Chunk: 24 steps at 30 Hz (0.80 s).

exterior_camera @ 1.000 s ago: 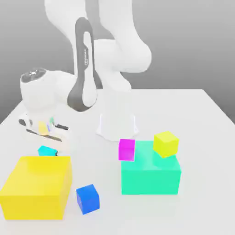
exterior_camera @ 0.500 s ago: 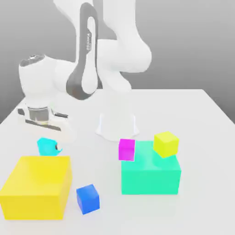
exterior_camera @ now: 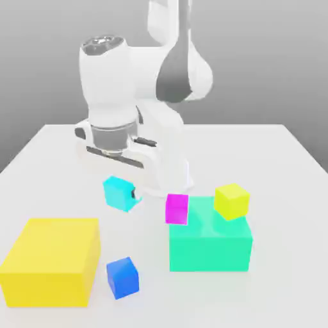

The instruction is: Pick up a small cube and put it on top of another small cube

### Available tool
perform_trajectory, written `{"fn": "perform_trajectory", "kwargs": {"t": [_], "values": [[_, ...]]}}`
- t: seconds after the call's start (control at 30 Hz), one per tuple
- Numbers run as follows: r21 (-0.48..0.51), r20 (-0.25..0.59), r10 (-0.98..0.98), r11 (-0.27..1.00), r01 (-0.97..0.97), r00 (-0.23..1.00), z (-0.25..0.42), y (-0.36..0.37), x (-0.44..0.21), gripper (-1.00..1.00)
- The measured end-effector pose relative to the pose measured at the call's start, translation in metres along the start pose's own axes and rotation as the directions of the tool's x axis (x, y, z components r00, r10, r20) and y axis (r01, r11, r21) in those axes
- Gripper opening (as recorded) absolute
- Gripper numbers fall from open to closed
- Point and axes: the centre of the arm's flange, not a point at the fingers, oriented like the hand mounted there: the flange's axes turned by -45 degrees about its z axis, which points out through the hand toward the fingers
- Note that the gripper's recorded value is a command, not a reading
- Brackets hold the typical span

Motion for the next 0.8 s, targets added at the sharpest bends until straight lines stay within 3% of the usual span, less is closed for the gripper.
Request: {"fn": "perform_trajectory", "kwargs": {"t": [0.43,0.63,0.67,0.8], "values": [[0.0,-0.058,-0.019,1.0,0.019,0.998,-0.041,-0.127,-0.146,-1.0],[-0.008,-0.072,-0.008,1.0,0.008,0.997,0.007,-0.13,-0.154,-1.0],[-0.008,-0.073,-0.008,1.0,0.008,0.997,0.017,-0.129,-0.154,1.0],[-0.008,-0.073,-0.008,1.0,0.008,0.997,0.017,-0.129,-0.154,1.0]]}}
